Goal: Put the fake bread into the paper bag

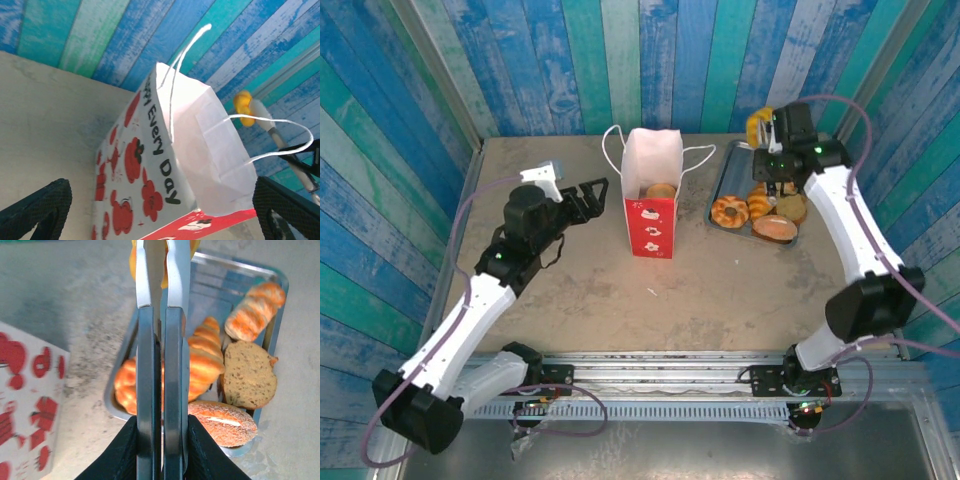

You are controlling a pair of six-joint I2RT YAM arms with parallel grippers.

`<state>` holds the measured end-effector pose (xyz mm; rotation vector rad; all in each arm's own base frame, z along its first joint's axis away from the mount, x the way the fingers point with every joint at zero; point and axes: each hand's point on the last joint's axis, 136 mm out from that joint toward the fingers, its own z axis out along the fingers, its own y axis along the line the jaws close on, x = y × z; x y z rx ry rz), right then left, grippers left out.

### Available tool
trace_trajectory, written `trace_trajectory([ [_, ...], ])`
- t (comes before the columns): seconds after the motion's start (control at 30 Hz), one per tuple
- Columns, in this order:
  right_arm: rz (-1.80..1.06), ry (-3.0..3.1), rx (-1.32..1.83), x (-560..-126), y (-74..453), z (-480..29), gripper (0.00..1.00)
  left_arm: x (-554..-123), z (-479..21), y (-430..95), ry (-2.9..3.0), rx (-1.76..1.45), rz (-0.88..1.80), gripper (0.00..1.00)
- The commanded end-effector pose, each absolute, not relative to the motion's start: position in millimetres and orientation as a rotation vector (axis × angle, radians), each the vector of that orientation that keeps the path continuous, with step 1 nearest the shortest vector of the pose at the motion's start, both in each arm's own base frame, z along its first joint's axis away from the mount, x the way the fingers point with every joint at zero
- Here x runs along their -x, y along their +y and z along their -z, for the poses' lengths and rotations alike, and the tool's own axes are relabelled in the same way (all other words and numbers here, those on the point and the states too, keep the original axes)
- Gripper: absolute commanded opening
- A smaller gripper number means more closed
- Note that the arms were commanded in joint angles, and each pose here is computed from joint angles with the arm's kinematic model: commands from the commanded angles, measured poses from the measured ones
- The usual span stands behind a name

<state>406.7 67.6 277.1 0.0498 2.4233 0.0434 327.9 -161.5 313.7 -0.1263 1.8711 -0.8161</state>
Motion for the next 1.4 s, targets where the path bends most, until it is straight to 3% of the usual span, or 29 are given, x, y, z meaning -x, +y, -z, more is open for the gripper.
trace_trajectory([
  [0.0, -0.099, 2.316, -0.008, -386.6, 76.3, -316.2, 0.23, -333.8, -323.9, -181.6, 1.862, 0.086, 0.929, 0.95],
  [0.3, -0.245, 2.139, 0.171, -337.1, 125.0, -384.3, 0.23, -355.6, -308.3, -212.5, 1.923, 0.06, 1.062, 0.86],
  [0.5, -0.335, 2.118, 0.336, -314.4, 178.0, -393.9, 0.23, -369.3, -297.8, -223.9, 1.947, 0.067, 1.102, 0.78],
  [0.67, -0.365, 2.159, 0.454, -302.8, 216.2, -379.3, 0.24, -375.1, -290.2, -225.1, 1.958, 0.085, 1.101, 0.7],
  [1.07, -0.415, 2.322, 0.577, -305.1, 254.1, -322.4, 0.24, -378.2, -276.7, -222.0, 1.981, 0.113, 1.07, 0.47],
  [1.37, -0.419, 2.411, 0.601, -309.4, 266.1, -290.2, 0.3, -377.7, -274.9, -219.9, 1.979, 0.124, 1.062, 0.38],
])
